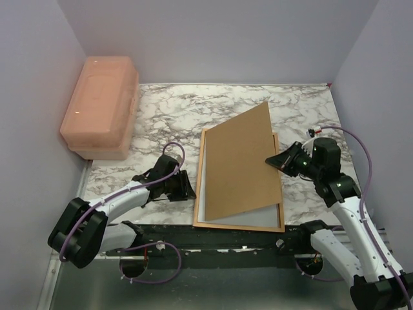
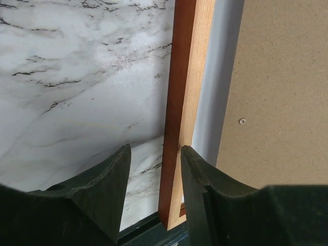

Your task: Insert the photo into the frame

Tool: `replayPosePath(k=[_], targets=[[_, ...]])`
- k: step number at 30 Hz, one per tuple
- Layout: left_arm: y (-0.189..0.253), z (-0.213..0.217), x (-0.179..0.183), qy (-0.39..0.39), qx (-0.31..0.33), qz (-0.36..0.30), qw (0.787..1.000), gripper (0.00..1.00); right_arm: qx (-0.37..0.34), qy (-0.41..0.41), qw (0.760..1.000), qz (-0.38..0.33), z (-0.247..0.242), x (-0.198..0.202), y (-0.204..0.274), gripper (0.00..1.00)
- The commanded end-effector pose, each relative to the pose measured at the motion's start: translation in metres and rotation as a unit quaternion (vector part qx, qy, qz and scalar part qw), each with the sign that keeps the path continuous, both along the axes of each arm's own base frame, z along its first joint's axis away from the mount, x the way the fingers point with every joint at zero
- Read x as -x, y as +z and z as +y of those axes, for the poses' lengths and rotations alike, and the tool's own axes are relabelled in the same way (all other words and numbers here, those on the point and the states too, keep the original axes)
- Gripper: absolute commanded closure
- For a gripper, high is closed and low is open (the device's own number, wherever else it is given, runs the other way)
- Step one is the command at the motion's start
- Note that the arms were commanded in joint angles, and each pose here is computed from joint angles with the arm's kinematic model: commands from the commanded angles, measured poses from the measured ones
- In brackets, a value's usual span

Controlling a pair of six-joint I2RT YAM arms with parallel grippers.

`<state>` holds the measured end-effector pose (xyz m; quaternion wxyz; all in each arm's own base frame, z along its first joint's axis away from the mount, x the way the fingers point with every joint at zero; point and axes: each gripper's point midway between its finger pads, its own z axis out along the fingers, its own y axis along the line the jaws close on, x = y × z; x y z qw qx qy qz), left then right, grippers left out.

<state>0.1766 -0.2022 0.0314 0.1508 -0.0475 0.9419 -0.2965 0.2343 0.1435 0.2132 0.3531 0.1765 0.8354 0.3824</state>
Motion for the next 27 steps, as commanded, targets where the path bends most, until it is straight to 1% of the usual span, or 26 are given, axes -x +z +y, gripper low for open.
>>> replayPosePath(k=[1,5,9,12,17,23,27], targets=[[0.0,0.003,0.002,-0.005,-0.005,-0.002,1.0,0.54,-0.007,0.013,1.0,-0.025,0.002,0.007,0.034,0.99],[0.016,0.005,-0.001,-0.006,-0.001,-0.029,1.0,0.49,0.05,0.015,0.998,-0.036,-0.008,0.002,0.063,0.99],[0.03,0.007,-0.003,-0.003,0.0,-0.048,0.999,0.47,0.117,0.019,0.992,-0.036,-0.02,-0.009,0.095,1.0],[0.036,0.008,-0.003,-0.002,-0.001,-0.053,0.999,0.46,0.14,0.025,0.989,-0.039,-0.024,-0.015,0.115,1.0],[0.041,0.009,-0.004,-0.003,-0.002,-0.057,0.998,0.45,0.166,0.037,0.985,-0.003,-0.026,-0.02,0.11,1.0],[0.038,0.009,-0.003,-0.004,-0.004,-0.053,0.999,0.44,0.181,0.039,0.983,0.014,-0.028,-0.025,0.096,0.99],[0.037,0.008,-0.002,-0.006,-0.003,-0.05,0.999,0.44,0.209,0.018,0.978,0.012,-0.04,-0.029,0.094,0.99]])
